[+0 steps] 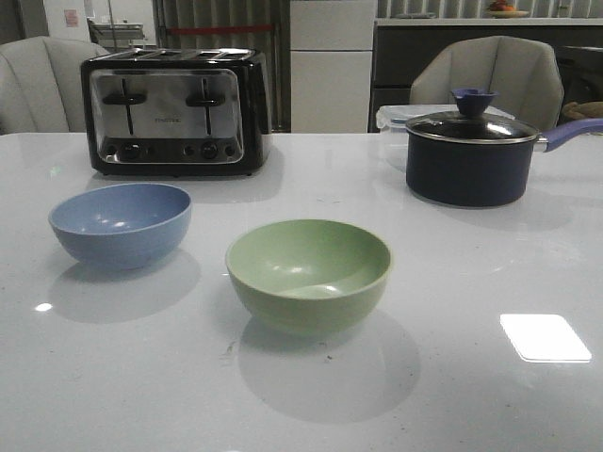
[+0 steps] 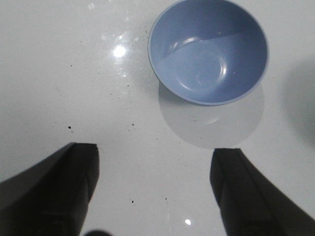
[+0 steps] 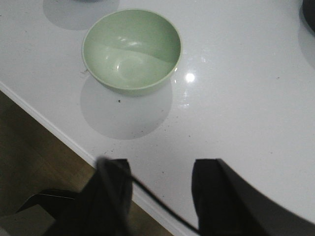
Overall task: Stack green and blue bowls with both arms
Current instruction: 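Lower the left gripper onto the rim of the light blue bowl, then lift the blue bowl and carry it over the green bowl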
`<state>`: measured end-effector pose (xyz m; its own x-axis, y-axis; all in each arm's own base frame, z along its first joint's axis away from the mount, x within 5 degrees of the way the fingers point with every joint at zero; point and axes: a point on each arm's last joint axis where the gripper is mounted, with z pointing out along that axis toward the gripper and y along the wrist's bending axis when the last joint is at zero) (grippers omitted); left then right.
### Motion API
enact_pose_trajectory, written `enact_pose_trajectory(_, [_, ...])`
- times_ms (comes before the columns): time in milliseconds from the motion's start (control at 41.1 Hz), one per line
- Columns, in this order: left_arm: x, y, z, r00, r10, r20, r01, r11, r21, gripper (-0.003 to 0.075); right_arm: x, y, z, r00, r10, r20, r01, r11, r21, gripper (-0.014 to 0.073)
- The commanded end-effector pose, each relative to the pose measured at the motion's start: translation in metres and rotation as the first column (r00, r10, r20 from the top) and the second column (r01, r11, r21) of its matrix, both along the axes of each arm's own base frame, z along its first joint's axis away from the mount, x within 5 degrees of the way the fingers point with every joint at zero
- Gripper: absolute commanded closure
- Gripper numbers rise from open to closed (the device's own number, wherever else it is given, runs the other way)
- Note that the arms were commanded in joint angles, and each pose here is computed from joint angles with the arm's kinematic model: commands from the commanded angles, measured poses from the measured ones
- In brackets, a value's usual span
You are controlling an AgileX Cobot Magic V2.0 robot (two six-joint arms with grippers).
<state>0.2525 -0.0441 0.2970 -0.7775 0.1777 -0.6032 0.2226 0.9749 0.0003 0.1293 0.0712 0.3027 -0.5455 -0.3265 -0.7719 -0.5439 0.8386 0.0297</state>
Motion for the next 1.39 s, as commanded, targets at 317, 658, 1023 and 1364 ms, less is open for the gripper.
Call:
enact_pose_trajectory(317, [0.097, -0.018, -0.037, 1.0, 0.015, 0.016, -0.014, 1.0, -0.024, 0.0192, 0.003, 0.0, 0.014, 0.996, -0.008, 0.086, 0.005, 1.0, 0.028, 0.0179])
enact_pose_trajectory(658, [0.143, -0.028, -0.081, 0.998, 0.047, -0.035, -0.049, 0.996, -0.07, 0.0202, 0.003, 0.0, 0.014, 0.996, -0.007, 0.085, 0.005, 1.0, 0.028, 0.0179])
enact_pose_trajectory(1023, [0.151, -0.029, -0.084, 0.998, 0.048, -0.031, -0.05, 0.996, -0.072, 0.0573, 0.003, 0.0, 0.014, 0.996, -0.007, 0.084, 0.005, 1.0, 0.027, 0.0179])
enact_pose_trajectory(1364, [0.134, -0.029, -0.026, 0.998, 0.035, 0.054, -0.03, 0.995, -0.097, 0.0627, 0.003, 0.0, 0.014, 0.996, -0.007, 0.084, 0.005, 1.0, 0.027, 0.0179])
